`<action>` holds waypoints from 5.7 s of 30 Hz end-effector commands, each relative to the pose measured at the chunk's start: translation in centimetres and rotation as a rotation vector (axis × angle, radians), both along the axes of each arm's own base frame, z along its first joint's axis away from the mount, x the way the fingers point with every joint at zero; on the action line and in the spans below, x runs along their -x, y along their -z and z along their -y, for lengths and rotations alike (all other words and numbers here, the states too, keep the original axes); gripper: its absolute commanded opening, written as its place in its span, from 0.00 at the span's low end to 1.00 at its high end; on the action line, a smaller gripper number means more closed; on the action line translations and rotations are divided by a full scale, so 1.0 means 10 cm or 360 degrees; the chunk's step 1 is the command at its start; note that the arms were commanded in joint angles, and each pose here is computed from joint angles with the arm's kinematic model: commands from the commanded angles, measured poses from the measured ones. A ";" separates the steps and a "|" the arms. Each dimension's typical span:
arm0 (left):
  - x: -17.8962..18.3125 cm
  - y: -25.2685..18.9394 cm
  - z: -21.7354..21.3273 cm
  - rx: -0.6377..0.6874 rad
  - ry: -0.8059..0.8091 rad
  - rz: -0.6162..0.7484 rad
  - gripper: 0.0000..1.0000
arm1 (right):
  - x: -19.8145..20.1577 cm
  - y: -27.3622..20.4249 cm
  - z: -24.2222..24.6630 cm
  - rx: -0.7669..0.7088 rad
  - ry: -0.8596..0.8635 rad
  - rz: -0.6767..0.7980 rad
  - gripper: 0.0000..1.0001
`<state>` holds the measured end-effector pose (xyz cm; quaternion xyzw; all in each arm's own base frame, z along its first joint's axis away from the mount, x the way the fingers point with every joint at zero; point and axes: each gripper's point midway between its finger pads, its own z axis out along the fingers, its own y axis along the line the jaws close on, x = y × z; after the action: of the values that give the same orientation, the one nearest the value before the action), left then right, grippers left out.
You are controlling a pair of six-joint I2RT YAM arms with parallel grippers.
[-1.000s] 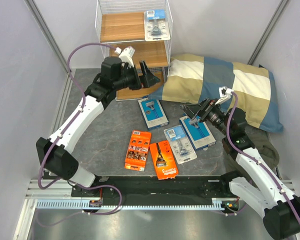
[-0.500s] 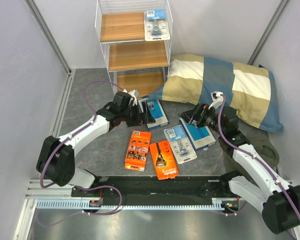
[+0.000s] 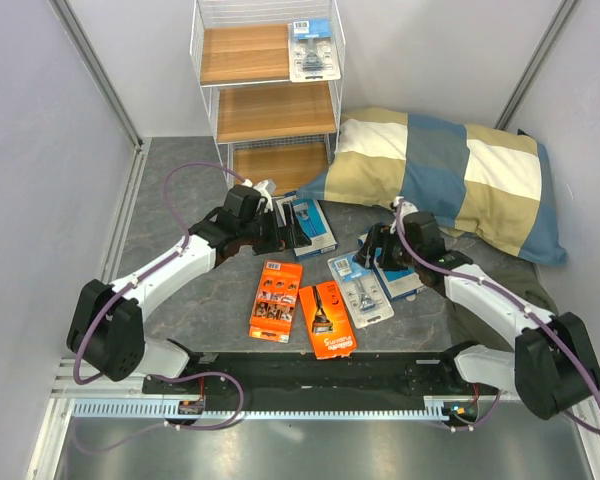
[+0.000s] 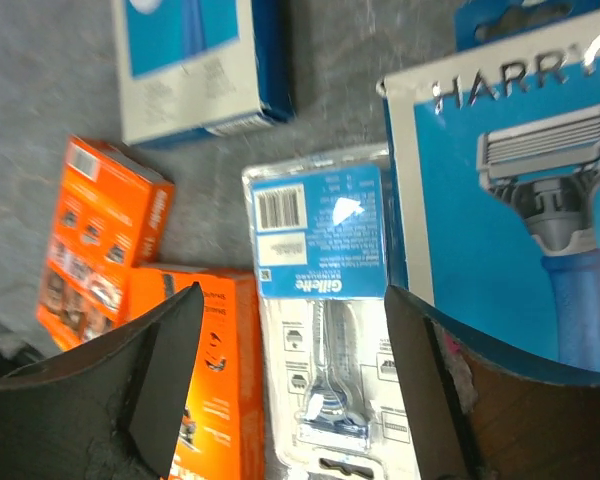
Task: Place and organize the shaving razors onto the shelf
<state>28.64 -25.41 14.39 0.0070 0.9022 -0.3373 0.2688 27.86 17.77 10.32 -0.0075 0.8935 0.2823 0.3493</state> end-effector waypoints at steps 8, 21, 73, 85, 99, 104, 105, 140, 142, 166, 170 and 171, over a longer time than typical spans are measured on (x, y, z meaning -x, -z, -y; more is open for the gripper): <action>-0.06 -0.06 0.03 0.0032 -0.0028 0.0033 1.00 | 0.08 0.43 -0.13 0.0347 -0.0086 -0.0132 0.62; -0.01 0.10 0.01 0.0002 -0.0031 -0.0031 1.00 | 0.23 0.81 -0.17 0.0492 -0.0145 -0.0281 0.47; 0.05 -1.06 -0.09 0.0185 -0.0077 0.0503 0.99 | -0.23 -1.33 -0.41 0.0328 0.0250 0.0524 0.00; 0.28 -1.52 0.35 0.0251 0.0129 0.0878 1.00 | -0.43 -1.70 0.07 -0.0558 0.0982 0.0413 0.00; 0.58 -1.40 0.91 0.0219 0.0485 0.0924 1.00 | -0.35 -1.85 0.23 -0.1033 0.1121 0.0337 0.00; 0.61 -1.36 0.99 0.0196 0.0511 0.0929 0.95 | -0.35 -1.89 0.21 -0.1036 0.1092 0.0344 0.00; 0.61 -1.35 1.01 0.0192 0.0515 0.0928 0.94 | -0.34 -1.89 0.20 -0.1042 0.1080 0.0342 0.00; 0.41 -1.30 1.34 0.0207 0.0431 0.1002 0.56 | -0.20 -1.93 0.04 -0.1148 0.0911 0.0287 0.00; 0.42 -1.30 1.35 0.0215 0.0436 0.1003 0.49 | -0.19 -1.94 0.02 -0.1155 0.0900 0.0280 0.00; 0.40 -1.27 1.26 0.0185 0.0375 0.1005 0.02 | -0.12 -2.13 0.02 -0.1195 0.0789 0.0427 0.88; 0.38 -1.26 1.23 0.0166 0.0353 0.1004 0.02 | -0.10 -2.19 -0.02 -0.1198 0.0724 0.0459 0.98; 0.38 -1.27 1.22 0.0166 0.0349 0.1010 0.02 | -0.09 -2.20 -0.03 -0.1206 0.0712 0.0465 0.98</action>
<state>24.19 -38.13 24.67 0.2057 0.7701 -0.3898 0.4613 29.23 17.59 30.81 0.3030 0.6626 0.4794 0.4891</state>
